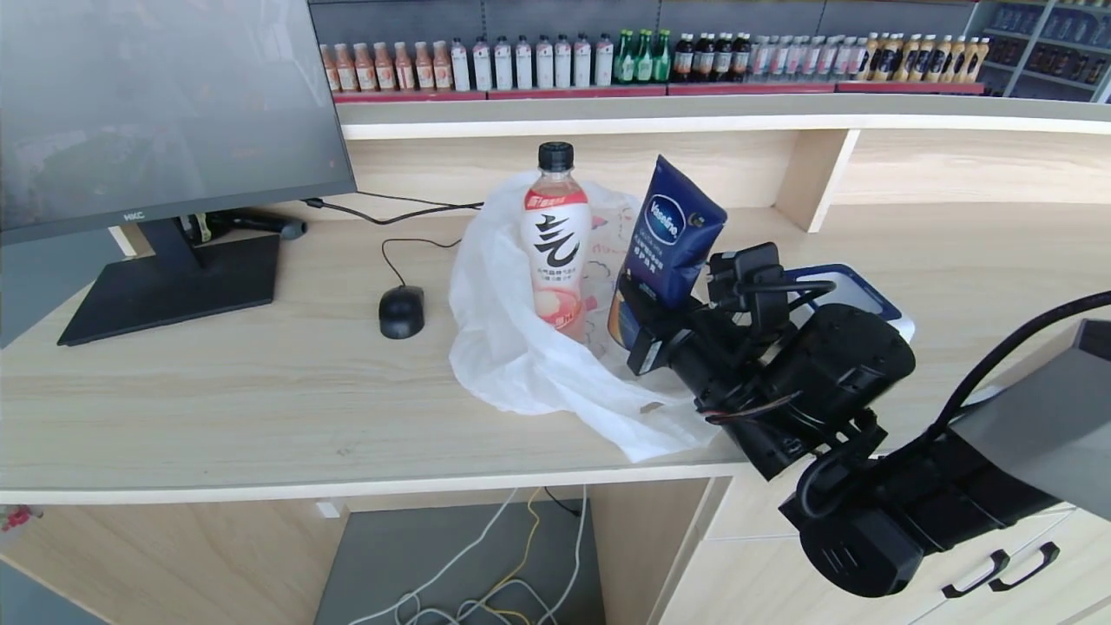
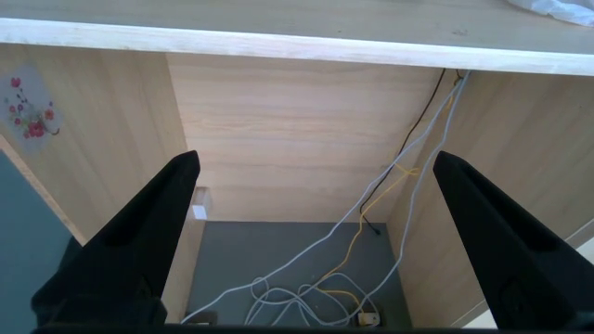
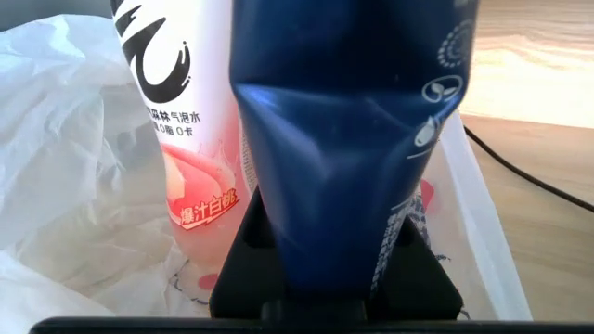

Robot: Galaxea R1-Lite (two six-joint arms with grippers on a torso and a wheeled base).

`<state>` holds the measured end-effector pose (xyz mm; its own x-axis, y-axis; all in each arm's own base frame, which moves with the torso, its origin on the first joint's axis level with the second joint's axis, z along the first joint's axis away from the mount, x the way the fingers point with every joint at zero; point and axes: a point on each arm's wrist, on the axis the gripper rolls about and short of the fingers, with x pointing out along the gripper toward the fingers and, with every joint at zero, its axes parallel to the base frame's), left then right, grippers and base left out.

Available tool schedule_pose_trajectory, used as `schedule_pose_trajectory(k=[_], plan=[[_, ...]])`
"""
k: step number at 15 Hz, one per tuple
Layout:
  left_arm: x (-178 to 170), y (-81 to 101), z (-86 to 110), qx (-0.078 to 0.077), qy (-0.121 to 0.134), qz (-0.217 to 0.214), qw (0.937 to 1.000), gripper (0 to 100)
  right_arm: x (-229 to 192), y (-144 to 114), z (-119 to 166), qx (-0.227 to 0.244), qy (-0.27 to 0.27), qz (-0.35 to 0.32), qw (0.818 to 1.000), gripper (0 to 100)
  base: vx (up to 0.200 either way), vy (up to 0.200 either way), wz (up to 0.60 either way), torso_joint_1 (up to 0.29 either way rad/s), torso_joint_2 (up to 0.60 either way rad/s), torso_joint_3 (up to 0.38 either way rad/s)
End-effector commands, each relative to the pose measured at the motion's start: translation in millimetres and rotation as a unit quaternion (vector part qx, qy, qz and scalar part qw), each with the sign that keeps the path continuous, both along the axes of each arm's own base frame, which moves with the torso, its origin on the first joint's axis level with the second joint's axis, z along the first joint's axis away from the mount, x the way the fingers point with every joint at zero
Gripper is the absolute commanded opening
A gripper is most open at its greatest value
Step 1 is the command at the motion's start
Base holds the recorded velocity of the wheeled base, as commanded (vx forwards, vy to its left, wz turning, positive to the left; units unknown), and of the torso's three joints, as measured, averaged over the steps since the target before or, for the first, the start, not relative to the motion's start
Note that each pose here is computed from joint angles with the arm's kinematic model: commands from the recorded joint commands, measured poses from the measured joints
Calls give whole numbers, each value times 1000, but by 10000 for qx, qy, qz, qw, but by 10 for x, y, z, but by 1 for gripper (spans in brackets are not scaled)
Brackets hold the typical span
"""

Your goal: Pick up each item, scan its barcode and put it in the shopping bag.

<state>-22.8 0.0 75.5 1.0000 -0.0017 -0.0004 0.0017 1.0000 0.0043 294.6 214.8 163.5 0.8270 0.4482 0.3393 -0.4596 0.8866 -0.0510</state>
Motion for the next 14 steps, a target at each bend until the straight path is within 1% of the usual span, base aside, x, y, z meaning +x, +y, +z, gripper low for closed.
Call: schedule_pose_trajectory(k=[1,14], plan=[[0,0,0,2,-2,1,10000,100,9,6,-46,36,95,28,9999,0,0,0,0,0,0,0],[0,0,0,2,-2,1,10000,100,1,42,-238,-157,353,71,9992,0,0,0,0,0,0,0]])
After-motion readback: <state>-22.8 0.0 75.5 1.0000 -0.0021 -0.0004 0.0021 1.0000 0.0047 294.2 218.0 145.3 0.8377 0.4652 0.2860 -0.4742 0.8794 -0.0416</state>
